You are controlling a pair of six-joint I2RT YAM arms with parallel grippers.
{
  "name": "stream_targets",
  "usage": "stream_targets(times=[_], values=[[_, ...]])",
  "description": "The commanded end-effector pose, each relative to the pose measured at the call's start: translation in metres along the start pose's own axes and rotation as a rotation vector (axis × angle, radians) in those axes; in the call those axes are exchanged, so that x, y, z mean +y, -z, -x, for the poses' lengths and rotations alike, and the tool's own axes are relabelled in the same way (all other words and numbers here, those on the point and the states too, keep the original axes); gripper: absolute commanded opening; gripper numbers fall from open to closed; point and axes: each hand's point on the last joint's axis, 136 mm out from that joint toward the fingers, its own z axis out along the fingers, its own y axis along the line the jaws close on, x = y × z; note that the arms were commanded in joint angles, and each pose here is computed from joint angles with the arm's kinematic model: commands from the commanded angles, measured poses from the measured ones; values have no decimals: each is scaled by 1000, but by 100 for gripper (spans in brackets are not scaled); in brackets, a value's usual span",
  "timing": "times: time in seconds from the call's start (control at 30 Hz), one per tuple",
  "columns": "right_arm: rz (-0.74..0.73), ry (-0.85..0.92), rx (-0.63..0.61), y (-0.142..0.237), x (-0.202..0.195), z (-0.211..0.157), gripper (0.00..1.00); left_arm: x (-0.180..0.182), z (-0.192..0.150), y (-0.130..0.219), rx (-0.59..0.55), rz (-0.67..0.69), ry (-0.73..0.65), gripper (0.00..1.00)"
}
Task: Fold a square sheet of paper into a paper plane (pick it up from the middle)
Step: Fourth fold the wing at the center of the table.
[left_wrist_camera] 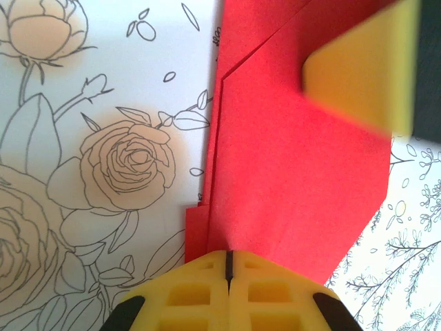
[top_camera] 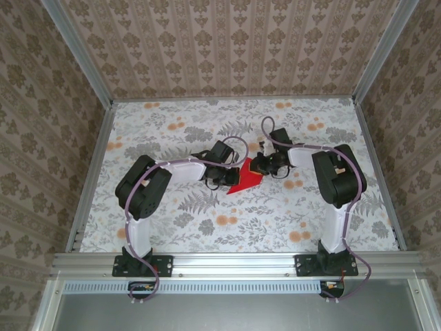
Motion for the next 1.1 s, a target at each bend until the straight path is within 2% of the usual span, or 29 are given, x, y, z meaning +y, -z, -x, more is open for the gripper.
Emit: stream_targets(times=[0.0, 0.17, 0.4, 0.53, 0.77, 0.87, 1.07], values=[[-224, -153, -139, 19, -72, 29, 15, 78, -80, -13, 254, 265, 77, 0], [-206, -182, -201, 35, -62, 47, 15, 76, -80, -13, 252, 259, 70, 0], [-154, -161, -274, 61, -37, 54, 16, 73, -77, -10, 249, 246, 24, 0], [-66, -133, -236, 59, -15, 42, 15, 68, -79, -6, 253, 214, -38, 0], [73, -43, -73, 26, 42, -12, 13, 64, -74, 13, 226, 170, -193, 0], [104, -53, -33, 8, 51, -29, 13, 61, -68, 18, 211, 138, -230, 0], [75, -101, 14, -13, 38, -42, 12, 55, -58, 21, 185, 96, -236, 0]])
